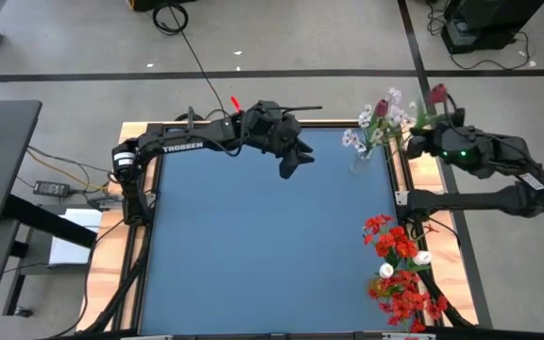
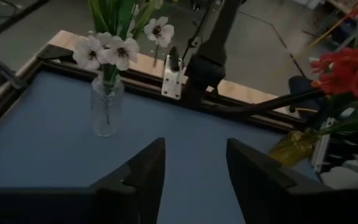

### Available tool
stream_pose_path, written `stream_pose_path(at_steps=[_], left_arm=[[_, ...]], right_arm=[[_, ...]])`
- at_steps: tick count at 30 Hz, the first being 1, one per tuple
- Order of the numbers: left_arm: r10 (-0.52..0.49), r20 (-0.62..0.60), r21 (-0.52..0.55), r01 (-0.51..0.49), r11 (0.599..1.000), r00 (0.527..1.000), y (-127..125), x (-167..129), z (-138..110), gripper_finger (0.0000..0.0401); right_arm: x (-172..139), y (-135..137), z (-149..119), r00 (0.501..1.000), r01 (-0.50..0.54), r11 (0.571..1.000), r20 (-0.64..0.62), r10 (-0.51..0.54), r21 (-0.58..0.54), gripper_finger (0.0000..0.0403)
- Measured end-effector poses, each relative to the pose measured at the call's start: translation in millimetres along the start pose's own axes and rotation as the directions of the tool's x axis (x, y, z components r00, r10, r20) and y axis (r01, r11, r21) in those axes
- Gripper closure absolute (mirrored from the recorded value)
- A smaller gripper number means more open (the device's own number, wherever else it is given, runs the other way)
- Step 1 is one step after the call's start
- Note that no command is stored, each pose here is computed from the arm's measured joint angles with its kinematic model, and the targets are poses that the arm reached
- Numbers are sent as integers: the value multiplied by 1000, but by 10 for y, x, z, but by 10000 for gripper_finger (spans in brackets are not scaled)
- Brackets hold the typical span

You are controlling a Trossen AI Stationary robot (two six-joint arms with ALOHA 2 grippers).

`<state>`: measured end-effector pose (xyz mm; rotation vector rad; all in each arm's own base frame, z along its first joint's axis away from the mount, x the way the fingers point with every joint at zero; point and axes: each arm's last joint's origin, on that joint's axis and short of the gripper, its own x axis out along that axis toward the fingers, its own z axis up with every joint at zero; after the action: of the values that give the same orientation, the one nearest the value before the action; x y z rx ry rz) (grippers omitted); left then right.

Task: Sort flowers into vase by color
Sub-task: Put the dark red flower into the transparent vase

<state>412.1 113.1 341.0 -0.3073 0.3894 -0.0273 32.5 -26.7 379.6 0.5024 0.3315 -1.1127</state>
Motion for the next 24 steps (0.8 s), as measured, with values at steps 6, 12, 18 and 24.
stream_pose_path(at_steps=[6,12,18,24], left_arm=[[53,-5,31,-53,998,999,65,42,-31,225],[72,-63,9,-71,997,995,235,278,-218,225],[122,-113,61,-116,991,986,380,487,-406,225],[134,-164,58,-126,990,977,496,650,-582,225]], right_arm=[[-55,-97,35,985,100,995,140,-101,13,390],[125,30,-46,972,114,992,212,-101,-51,390],[348,173,-194,974,54,996,222,-37,-67,391],[451,214,-287,977,41,997,210,-27,-59,391]])
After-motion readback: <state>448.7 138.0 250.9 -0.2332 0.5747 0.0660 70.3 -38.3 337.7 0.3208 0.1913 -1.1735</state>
